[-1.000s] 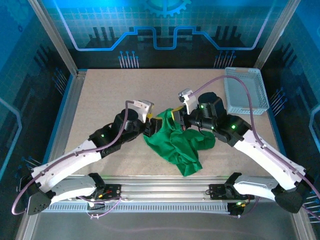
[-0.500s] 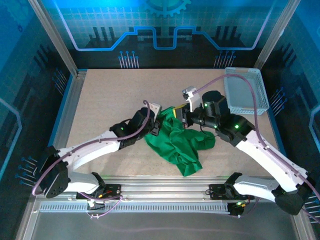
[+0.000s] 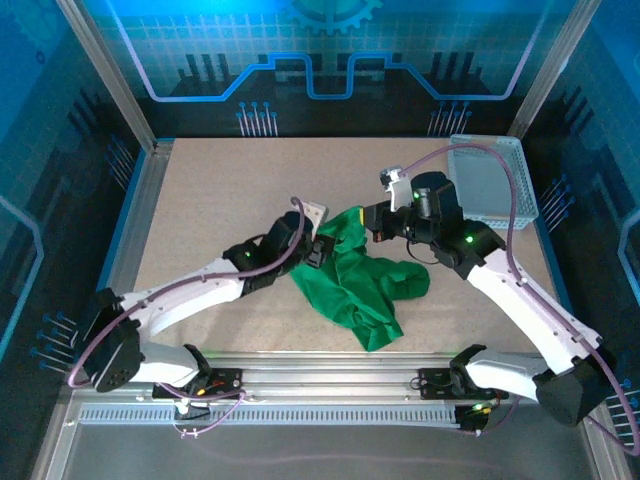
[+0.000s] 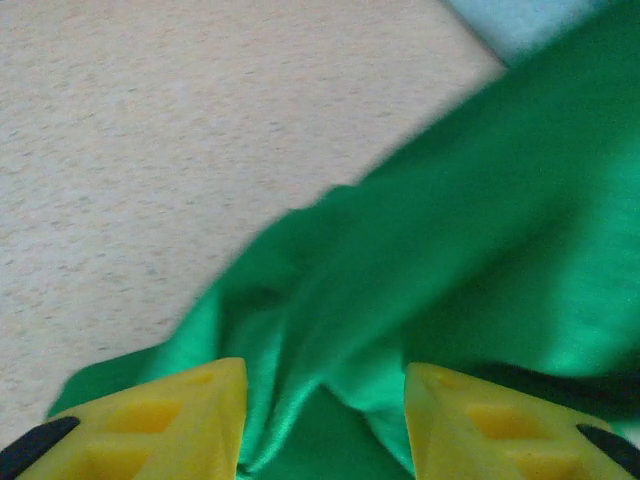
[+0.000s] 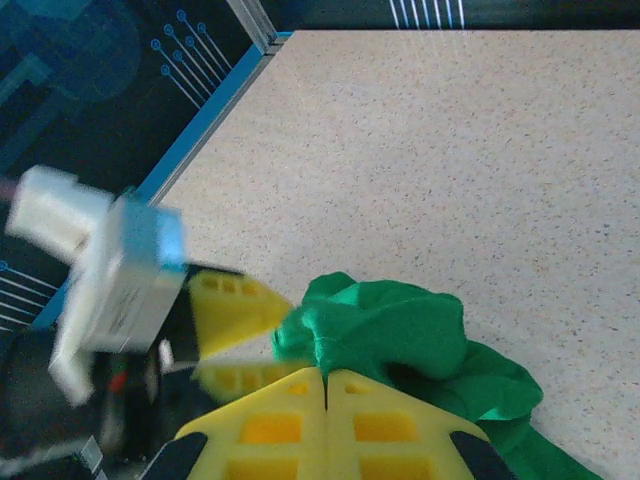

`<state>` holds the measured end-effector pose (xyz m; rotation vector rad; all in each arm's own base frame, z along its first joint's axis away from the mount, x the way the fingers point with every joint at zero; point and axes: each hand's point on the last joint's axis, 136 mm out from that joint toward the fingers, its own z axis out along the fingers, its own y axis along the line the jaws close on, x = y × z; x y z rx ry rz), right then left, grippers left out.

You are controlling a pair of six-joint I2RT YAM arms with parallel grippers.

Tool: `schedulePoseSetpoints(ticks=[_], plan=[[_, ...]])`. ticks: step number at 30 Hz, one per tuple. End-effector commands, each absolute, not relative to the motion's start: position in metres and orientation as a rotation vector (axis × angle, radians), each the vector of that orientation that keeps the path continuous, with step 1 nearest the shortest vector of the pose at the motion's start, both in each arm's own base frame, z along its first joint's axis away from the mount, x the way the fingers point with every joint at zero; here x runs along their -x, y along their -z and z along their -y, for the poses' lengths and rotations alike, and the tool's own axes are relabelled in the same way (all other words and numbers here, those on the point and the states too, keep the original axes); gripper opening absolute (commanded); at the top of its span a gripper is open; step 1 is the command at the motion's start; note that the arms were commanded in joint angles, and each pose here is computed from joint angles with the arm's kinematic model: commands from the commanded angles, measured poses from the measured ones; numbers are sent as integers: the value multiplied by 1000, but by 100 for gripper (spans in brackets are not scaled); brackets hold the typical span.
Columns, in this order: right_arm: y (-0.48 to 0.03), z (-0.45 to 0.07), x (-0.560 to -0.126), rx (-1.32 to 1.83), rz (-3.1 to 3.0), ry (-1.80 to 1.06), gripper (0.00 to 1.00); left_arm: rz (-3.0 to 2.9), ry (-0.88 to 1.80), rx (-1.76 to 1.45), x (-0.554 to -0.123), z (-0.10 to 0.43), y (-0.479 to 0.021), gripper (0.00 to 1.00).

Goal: Fold the inside-out t-shirt

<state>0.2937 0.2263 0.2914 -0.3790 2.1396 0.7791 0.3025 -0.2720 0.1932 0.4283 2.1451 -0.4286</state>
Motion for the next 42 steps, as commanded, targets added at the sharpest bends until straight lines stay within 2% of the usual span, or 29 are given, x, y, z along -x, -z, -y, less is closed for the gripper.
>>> schedulePoseSetpoints(ticks=[1, 5, 9, 14, 19, 24, 27, 31, 37, 42], plan=[[-316, -237, -297, 403, -2070, -845, 0, -2038, 489, -438, -283, 277, -218, 46], [-323, -247, -293, 440, -2044, -863, 0, -2018, 594, -431, -273, 290, -222, 34], [-327, -250, -290, 451, -2035, -861, 0, -2060, 557, -431, -283, 297, -210, 20], [-332, -250, -286, 456, -2022, -864, 0, -2101, 571, -412, -296, 303, -199, 19], [-333, -253, -284, 465, -2019, -871, 0, -2128, 563, -395, -307, 308, -190, 28], [-329, -254, -284, 468, -2028, -861, 0, -2114, 554, -362, -316, 307, -196, 32], [-323, -251, -286, 454, -2040, -837, 0, -2096, 570, -367, -318, 310, -202, 21], [-315, -245, -294, 419, -2063, -774, 0, -2089, 578, -375, -317, 311, -207, 0], [-294, -222, -320, 312, -2135, -578, 0, -2062, 617, -400, -300, 306, -220, 0], [-288, -227, -331, 307, -2148, -572, 0, -2040, 653, -440, -286, 307, -232, 0]])
